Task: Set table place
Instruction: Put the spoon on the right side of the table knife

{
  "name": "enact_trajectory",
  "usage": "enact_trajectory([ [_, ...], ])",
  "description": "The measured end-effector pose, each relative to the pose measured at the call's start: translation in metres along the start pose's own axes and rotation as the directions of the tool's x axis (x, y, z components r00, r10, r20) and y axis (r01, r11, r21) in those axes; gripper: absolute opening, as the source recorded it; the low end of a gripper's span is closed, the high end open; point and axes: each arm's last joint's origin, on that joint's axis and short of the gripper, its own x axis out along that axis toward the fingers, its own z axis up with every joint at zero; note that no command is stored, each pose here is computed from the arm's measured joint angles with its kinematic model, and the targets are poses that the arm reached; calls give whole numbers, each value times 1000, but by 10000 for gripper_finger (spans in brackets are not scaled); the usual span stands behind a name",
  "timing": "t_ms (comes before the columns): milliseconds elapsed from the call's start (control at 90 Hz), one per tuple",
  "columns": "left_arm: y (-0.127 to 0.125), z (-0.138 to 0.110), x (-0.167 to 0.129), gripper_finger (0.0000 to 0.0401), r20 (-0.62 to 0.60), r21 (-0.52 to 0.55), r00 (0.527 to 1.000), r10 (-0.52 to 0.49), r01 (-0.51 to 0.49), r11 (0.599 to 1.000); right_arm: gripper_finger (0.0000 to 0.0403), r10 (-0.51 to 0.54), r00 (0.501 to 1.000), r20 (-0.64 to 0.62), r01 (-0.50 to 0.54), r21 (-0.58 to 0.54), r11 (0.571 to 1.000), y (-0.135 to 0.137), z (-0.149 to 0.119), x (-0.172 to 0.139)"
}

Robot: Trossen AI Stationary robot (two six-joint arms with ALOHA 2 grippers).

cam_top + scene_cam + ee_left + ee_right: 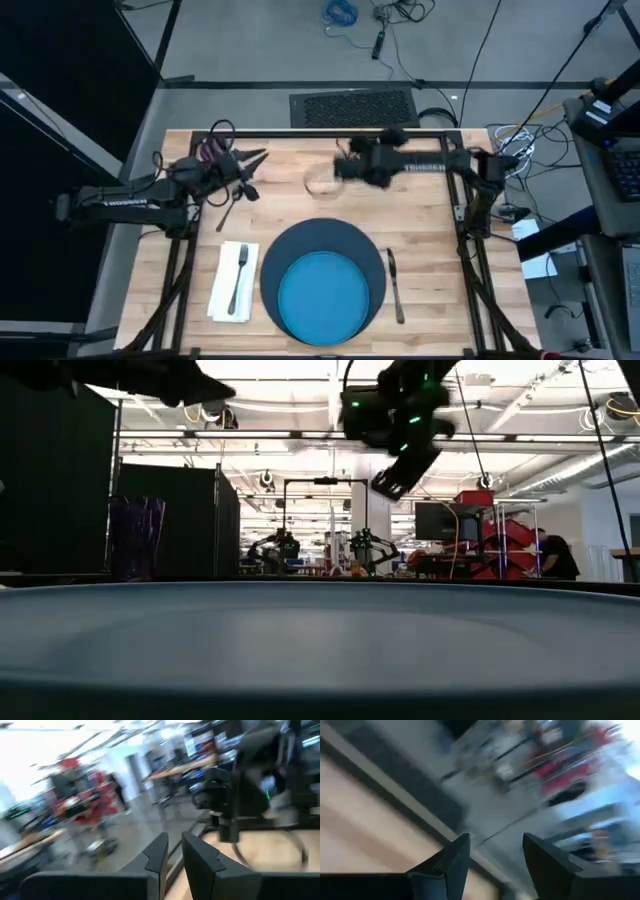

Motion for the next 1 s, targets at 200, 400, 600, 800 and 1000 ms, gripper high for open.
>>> enact_trajectory([
  [200,4,-16,-3,42,-286,42,931,227,-224,974,169,783,428,452,-809,-195,555,22,46,5],
  [400,-1,-21,-9,42,-438,-169,899,-5,-77,983,169,745,404,530,-808,-175,563,20,53,1],
  [600,-6,-42,-16,42,-623,-257,779,-65,-125,958,169,763,454,459,-825,-106,555,21,46,9],
  [800,-12,-56,-16,42,-727,-280,683,-71,-201,939,169,767,457,450,-827,-103,553,22,45,9],
  [1000,-21,-74,-11,42,-826,-254,559,-73,-254,933,169,768,456,448,-828,-103,552,22,45,9],
])
